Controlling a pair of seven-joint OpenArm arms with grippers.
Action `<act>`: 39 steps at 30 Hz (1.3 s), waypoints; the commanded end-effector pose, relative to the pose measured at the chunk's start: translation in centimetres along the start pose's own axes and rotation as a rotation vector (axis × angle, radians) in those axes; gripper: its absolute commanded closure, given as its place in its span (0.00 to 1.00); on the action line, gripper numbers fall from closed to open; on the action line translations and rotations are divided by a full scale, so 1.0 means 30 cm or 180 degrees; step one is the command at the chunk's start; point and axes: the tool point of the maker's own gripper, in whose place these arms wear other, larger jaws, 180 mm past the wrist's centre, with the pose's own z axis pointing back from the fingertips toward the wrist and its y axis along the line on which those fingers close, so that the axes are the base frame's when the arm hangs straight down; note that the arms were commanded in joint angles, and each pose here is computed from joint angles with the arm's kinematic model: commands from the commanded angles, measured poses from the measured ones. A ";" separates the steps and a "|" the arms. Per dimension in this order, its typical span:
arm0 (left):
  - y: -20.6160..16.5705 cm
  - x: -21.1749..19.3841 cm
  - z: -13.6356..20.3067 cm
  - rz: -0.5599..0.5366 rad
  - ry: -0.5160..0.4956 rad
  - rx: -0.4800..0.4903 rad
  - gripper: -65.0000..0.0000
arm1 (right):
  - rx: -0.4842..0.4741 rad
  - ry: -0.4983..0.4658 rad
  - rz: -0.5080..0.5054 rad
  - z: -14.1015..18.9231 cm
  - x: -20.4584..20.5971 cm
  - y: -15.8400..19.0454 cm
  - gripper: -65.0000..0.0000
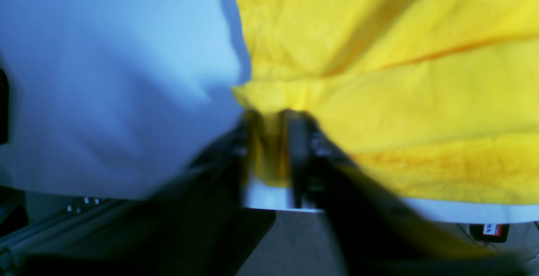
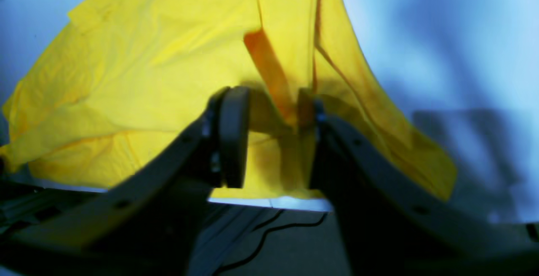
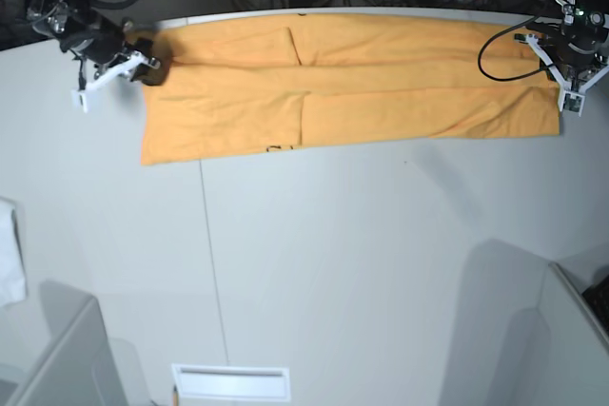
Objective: Fold the T-shirt properly
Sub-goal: 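Lay the hem onto the shoulder edge and open both grippers, then raise both grippers and move them to the two ends of the strip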
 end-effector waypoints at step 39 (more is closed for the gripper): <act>-0.081 -0.005 -0.229 0.0939 0.0019 -0.0297 1.00 | -0.0513 0.0114 0.0864 -0.216 0.040 0.044 1.00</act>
